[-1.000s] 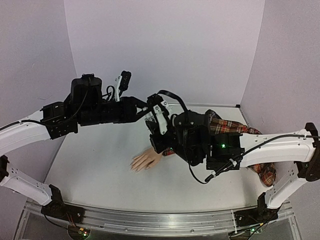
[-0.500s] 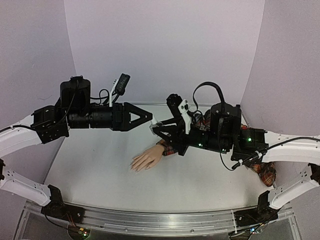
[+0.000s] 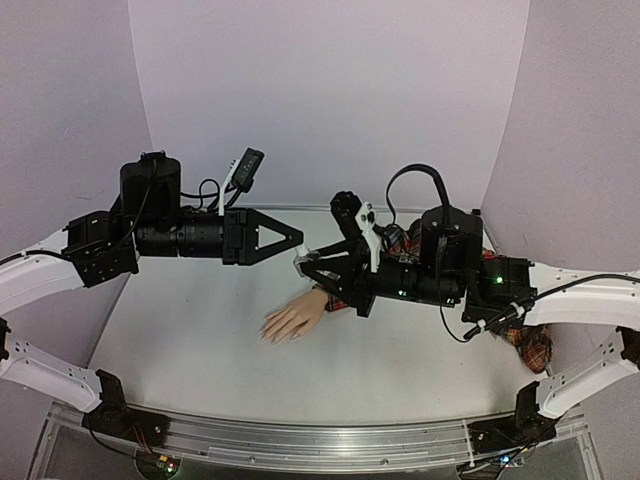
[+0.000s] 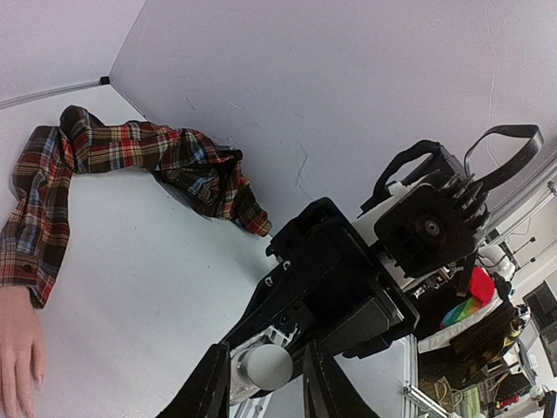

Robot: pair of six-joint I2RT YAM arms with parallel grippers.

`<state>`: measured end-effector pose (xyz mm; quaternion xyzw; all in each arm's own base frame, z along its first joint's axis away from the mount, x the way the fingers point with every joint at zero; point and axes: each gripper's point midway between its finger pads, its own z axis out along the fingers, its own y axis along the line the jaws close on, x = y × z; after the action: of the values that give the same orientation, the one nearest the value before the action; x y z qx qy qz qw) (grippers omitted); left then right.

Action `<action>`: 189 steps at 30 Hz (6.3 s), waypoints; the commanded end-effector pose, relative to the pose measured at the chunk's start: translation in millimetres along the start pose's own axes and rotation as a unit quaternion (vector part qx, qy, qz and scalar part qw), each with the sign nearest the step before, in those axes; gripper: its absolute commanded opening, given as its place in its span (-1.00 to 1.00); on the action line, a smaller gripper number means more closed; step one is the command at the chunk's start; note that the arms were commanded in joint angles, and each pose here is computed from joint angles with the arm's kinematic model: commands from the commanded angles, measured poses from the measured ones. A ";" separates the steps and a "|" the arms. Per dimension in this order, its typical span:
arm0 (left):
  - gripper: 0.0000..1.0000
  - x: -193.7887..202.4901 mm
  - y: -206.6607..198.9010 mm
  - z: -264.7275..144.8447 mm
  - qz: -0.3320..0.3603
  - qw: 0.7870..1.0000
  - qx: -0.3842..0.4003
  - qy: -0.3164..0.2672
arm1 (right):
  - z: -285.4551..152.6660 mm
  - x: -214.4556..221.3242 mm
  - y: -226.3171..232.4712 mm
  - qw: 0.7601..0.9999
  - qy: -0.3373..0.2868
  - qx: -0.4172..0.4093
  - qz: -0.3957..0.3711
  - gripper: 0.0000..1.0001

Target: Paint the nails

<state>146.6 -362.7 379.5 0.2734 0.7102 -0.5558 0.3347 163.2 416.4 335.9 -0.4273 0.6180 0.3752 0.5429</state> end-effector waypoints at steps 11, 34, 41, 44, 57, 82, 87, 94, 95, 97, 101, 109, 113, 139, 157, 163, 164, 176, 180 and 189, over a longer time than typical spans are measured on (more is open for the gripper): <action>-0.76 -13.0 -2.4 3.0 0.010 1.000 -0.009 -0.009 | 7.4 -18.1 -17.9 0.998 -0.027 0.049 0.005 -1.00; -1.00 -36.5 55.3 -14.7 -0.103 0.972 -0.204 -0.063 | 36.1 3.2 -46.7 0.979 0.022 0.195 -0.057 -1.00; -1.00 -36.4 56.4 -9.6 -0.119 0.970 -0.202 -0.063 | 30.1 2.7 -59.5 0.964 0.028 0.253 -0.075 -1.00; -0.56 -35.6 43.3 -2.4 -0.105 0.980 -0.159 -0.055 | 31.5 4.2 -46.7 0.977 0.023 0.203 -0.065 -1.00; 0.44 -26.2 -30.9 -11.3 0.016 0.994 0.078 -0.069 | -25.6 -44.6 29.5 0.970 -0.081 -0.204 0.103 -1.00; -0.46 -16.7 -40.1 1.0 0.033 0.993 0.111 -0.026 | -14.0 -60.6 1.6 0.980 -0.110 -0.133 0.098 -1.00; -0.99 -23.9 -12.4 7.7 0.016 0.999 0.027 -0.035 | -8.7 -56.1 -28.9 0.989 -0.112 -0.025 0.090 -1.00; -1.00 -44.1 67.8 10.6 -0.069 0.973 -0.204 -0.087 | -0.2 -35.8 -90.6 0.896 -0.006 0.436 -0.084 -1.00; -1.00 -44.9 67.5 13.9 -0.070 0.973 -0.202 -0.088 | 4.2 -34.1 -90.8 0.891 -0.001 0.445 -0.092 -1.00; -1.00 -44.6 67.1 19.2 -0.072 0.974 -0.197 -0.088 | 10.5 -37.1 -88.2 0.891 -0.002 0.445 -0.094 -1.00; -1.00 -39.7 64.6 24.2 -0.077 0.977 -0.183 -0.079 | 15.4 -42.3 -81.6 0.903 -0.013 0.419 -0.090 -1.00; 0.23 -39.3 17.0 5.4 -0.021 0.994 -0.064 -0.087 | 9.3 -36.5 -24.7 0.980 -0.060 0.173 -0.075 -1.00; 0.55 -38.7 -5.6 -7.9 0.000 0.996 -0.008 -0.092 | -9.1 -34.8 8.5 0.996 -0.078 0.012 -0.039 -1.00; -0.82 -18.2 -57.1 -4.2 0.050 0.986 0.156 -0.040 | -18.8 -69.9 11.4 0.981 -0.124 -0.124 0.081 -1.00; -0.04 -27.2 21.9 10.7 -0.008 0.995 -0.067 -0.070 | -3.7 -48.4 -48.0 0.961 -0.059 0.265 -0.048 -1.00; 0.47 -26.4 21.7 3.2 -0.018 0.995 -0.077 -0.057 | -5.8 -28.1 -36.0 0.979 -0.041 0.189 -0.066 -1.00; 0.47 -27.3 19.6 2.1 -0.018 0.995 -0.075 -0.055 | -5.8 -23.8 -33.5 0.981 -0.036 0.177 -0.068 -1.00; -0.08 -26.6 2.3 8.0 -0.014 0.999 -0.051 -0.005 | 1.7 -13.9 -21.1 0.989 -0.006 0.127 -0.073 -1.00; -0.17 -22.4 4.3 10.9 -0.016 0.999 -0.051 0.004 | 2.6 -16.4 -21.8 0.989 -0.008 0.129 -0.072 -1.00; -0.29 -16.0 9.3 13.5 -0.012 0.998 -0.058 0.016 | 4.2 -15.1 -24.6 0.988 -0.006 0.138 -0.071 -1.00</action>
<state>166.8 -372.5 366.4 0.2412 0.7665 -0.5034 0.3176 185.2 410.8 325.3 -0.4069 0.6402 0.2373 0.6069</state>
